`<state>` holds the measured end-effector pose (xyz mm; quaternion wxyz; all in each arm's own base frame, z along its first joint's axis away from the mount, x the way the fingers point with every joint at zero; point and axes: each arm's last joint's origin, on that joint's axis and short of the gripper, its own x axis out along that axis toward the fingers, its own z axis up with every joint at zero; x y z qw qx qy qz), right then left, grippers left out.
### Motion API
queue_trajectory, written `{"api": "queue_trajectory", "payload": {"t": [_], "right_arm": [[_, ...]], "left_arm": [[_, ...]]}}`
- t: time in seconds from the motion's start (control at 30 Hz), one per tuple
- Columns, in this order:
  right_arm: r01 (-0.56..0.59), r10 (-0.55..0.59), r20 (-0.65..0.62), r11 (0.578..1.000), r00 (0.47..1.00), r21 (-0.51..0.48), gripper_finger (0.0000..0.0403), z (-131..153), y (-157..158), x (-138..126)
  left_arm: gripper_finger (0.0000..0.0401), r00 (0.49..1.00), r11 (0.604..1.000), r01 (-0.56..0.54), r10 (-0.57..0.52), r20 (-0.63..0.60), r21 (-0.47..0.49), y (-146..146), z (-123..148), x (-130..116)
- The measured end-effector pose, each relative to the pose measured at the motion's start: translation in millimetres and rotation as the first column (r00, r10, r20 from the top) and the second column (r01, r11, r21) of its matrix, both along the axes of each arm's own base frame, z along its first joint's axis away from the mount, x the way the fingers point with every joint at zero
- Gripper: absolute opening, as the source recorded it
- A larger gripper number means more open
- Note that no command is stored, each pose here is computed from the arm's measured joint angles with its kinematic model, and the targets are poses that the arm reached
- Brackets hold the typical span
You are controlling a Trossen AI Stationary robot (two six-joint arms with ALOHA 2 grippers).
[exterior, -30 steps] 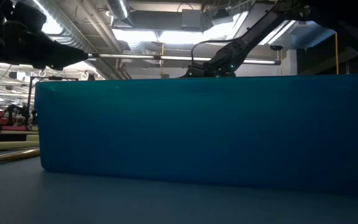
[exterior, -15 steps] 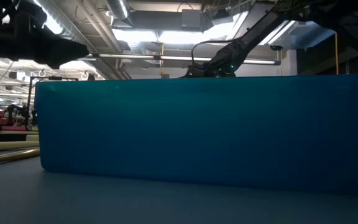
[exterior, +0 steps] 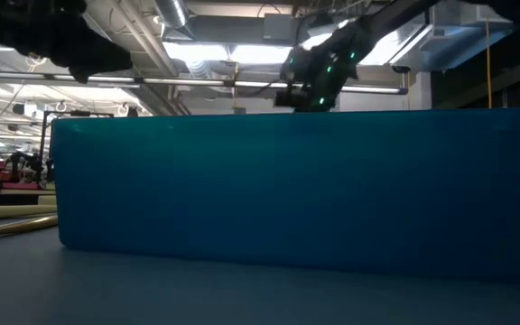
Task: Sort silverware by color (type)
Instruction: Put the yellow knife into the green bin
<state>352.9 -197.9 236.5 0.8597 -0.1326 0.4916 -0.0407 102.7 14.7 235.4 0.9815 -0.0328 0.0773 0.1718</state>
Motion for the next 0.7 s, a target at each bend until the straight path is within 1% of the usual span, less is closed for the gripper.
{"api": "queue_trajectory", "payload": {"t": [0.1, 0.2, 0.37, 0.5, 0.57, 0.7], "right_arm": [[0.019, -0.019, 0.037, 1.000, 0.999, -0.004, 0.0102, 23, 6, -10], [0.039, -0.039, 0.067, 0.999, 0.997, -0.004, 0.0102, 42, 12, -20], [0.076, -0.077, 0.108, 0.997, 0.991, 0.021, 0.0102, 69, 22, -37], [0.105, -0.112, 0.113, 0.992, 0.987, 0.063, 0.0102, 85, 31, -53], [0.098, -0.108, 0.113, 0.992, 0.988, 0.085, 0.0102, 93, 37, -61], [0.078, -0.091, 0.111, 0.991, 0.990, 0.111, 0.0102, 107, 56, -72]], "left_arm": [[0.0133, 0.995, 0.999, -0.011, 0.007, -0.097, -0.044, 0, 9, 5], [0.0133, 0.980, 0.997, -0.026, 0.011, -0.198, -0.075, 1, 16, 9], [0.0133, 0.942, 0.996, -0.036, 0.006, -0.335, -0.086, 2, 23, 19], [0.0133, 0.910, 0.991, -0.026, -0.030, -0.413, -0.130, 6, 19, 27], [0.0133, 0.887, 0.987, -0.036, -0.042, -0.459, -0.159, 10, 14, 31], [0.0133, 0.827, 0.977, -0.060, -0.067, -0.557, -0.206, 22, 0, 39]]}}
